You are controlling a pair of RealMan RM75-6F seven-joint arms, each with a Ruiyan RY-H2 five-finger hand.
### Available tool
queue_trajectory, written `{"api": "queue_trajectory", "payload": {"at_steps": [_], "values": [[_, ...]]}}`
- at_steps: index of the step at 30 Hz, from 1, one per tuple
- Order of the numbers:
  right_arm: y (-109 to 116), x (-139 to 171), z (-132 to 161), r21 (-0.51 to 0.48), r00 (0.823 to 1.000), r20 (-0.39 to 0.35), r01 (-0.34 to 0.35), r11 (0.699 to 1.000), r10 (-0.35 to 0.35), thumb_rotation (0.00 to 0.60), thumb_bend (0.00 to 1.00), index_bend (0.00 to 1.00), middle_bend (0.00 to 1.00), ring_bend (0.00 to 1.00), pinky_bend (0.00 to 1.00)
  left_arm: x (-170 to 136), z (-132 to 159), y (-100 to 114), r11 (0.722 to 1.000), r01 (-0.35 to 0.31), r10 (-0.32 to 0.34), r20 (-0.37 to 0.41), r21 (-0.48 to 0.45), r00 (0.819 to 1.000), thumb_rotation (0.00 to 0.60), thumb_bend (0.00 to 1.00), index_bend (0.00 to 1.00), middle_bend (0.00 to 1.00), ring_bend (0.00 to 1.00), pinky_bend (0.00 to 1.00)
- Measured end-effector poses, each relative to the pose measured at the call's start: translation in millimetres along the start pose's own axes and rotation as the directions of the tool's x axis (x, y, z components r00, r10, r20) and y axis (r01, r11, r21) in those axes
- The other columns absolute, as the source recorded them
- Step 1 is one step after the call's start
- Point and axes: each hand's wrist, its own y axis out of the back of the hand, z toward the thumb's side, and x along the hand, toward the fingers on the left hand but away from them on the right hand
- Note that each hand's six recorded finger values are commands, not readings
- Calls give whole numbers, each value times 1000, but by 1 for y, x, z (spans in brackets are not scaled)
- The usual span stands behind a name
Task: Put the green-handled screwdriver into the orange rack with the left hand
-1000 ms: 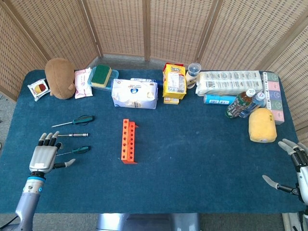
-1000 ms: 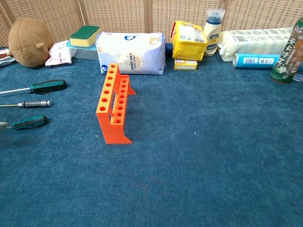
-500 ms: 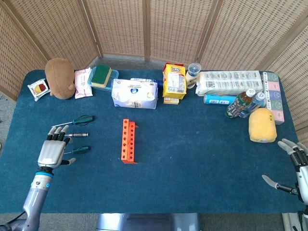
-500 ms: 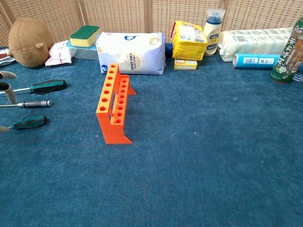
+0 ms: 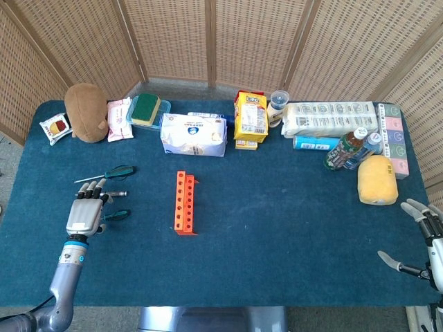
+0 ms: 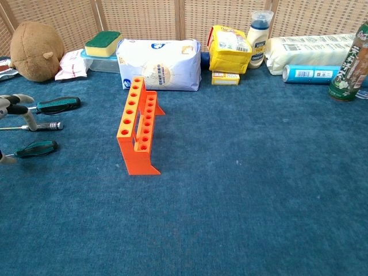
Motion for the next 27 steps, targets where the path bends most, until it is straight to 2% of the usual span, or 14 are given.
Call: {"api": "queue_trajectory", "payload": {"at_steps": [7,11,16,21,27], "values": [[-1,0,0,3,1000,0,-3,1000,3,461,41,143,126,145,65,-2,8,-3,1000,13,-13,0,-19,1000,591,110,370,0,0,85],[-1,0,0,2,1000,1,-3,1000,3,462,40,143,126,144,65,-2,11,-4,999,18,-18,-6,-38,1000,588,182,370,0,0,85],[-1,0,0,2,1000,0,-4,1000,4,461,40,143,125,144,65,-3,14,-4,999,24,-25,-15,-34,1000,583,195,370,0,0,85],[-2,0,0,2,1000,0,-6,1000,6,463,40,143,126,144,65,-2,18,-4,998,41,-42,-36,-39,998,589,265,370,0,0,85],[-2,0,0,3,1000,0,-6,1000,6,460,40,143,126,144,65,-3,25,-3,998,45,-47,-47,-36,998,588,270,370,0,0,85]]}}
